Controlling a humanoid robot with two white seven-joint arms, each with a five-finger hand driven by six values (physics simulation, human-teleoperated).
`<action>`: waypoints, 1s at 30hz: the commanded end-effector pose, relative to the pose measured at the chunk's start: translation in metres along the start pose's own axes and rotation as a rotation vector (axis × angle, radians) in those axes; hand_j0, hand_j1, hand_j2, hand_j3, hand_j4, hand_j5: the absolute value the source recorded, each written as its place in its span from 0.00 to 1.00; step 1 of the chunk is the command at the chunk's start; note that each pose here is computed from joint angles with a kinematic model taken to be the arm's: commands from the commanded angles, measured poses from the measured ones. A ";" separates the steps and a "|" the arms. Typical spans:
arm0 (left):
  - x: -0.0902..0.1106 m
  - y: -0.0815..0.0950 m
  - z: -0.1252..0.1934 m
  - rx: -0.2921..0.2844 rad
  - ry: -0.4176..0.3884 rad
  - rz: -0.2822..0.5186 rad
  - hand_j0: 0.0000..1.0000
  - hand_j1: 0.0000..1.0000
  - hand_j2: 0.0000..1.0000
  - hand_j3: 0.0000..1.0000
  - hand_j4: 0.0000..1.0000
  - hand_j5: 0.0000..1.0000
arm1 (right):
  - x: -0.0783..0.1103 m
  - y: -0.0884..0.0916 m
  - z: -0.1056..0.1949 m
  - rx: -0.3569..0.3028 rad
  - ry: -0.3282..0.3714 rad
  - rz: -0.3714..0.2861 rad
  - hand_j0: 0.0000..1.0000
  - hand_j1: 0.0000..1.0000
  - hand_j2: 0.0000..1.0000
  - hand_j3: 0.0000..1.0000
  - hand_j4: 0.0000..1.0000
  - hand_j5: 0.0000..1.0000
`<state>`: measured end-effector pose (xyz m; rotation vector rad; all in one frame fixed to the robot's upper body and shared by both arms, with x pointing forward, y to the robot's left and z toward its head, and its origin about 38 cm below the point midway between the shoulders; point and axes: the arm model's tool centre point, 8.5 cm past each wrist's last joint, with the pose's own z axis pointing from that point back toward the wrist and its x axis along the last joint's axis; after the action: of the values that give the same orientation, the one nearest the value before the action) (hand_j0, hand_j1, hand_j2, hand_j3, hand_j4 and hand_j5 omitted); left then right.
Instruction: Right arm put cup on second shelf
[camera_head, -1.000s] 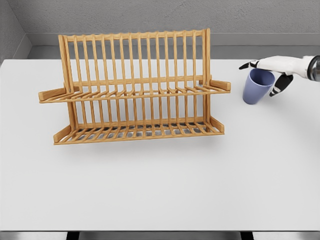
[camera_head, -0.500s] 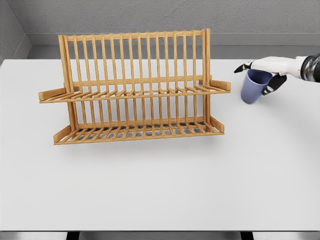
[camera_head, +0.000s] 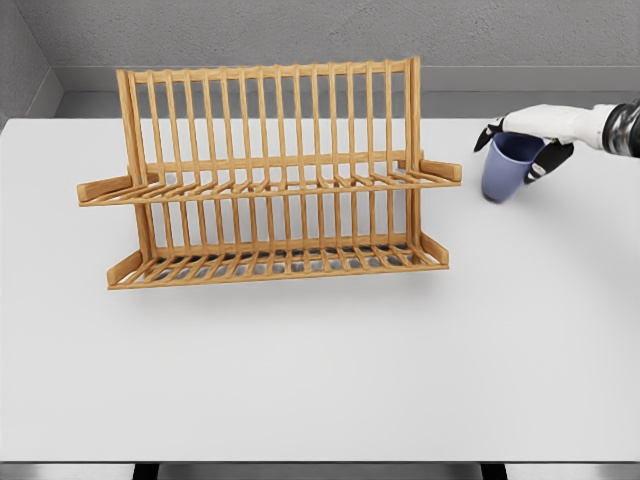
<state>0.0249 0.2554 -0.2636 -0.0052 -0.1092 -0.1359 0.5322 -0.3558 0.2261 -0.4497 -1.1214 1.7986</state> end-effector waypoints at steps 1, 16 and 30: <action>0.000 0.000 0.000 0.000 0.001 0.001 1.00 1.00 1.00 1.00 1.00 1.00 | -0.001 -0.001 0.001 -0.006 0.002 -0.004 0.68 0.68 0.68 0.68 0.68 0.68; 0.000 0.000 0.000 0.000 -0.001 -0.001 1.00 1.00 1.00 1.00 1.00 1.00 | 0.007 -0.024 0.014 -0.047 -0.014 0.052 0.66 0.66 0.66 0.66 0.66 0.66; 0.000 0.000 0.000 0.000 0.001 0.001 1.00 1.00 1.00 1.00 1.00 1.00 | 0.012 -0.047 0.047 -0.130 -0.078 0.142 0.66 0.66 0.66 0.66 0.66 0.66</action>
<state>0.0249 0.2554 -0.2636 -0.0052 -0.1093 -0.1357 0.5199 -0.3585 0.2872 -0.5449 -1.2812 1.8796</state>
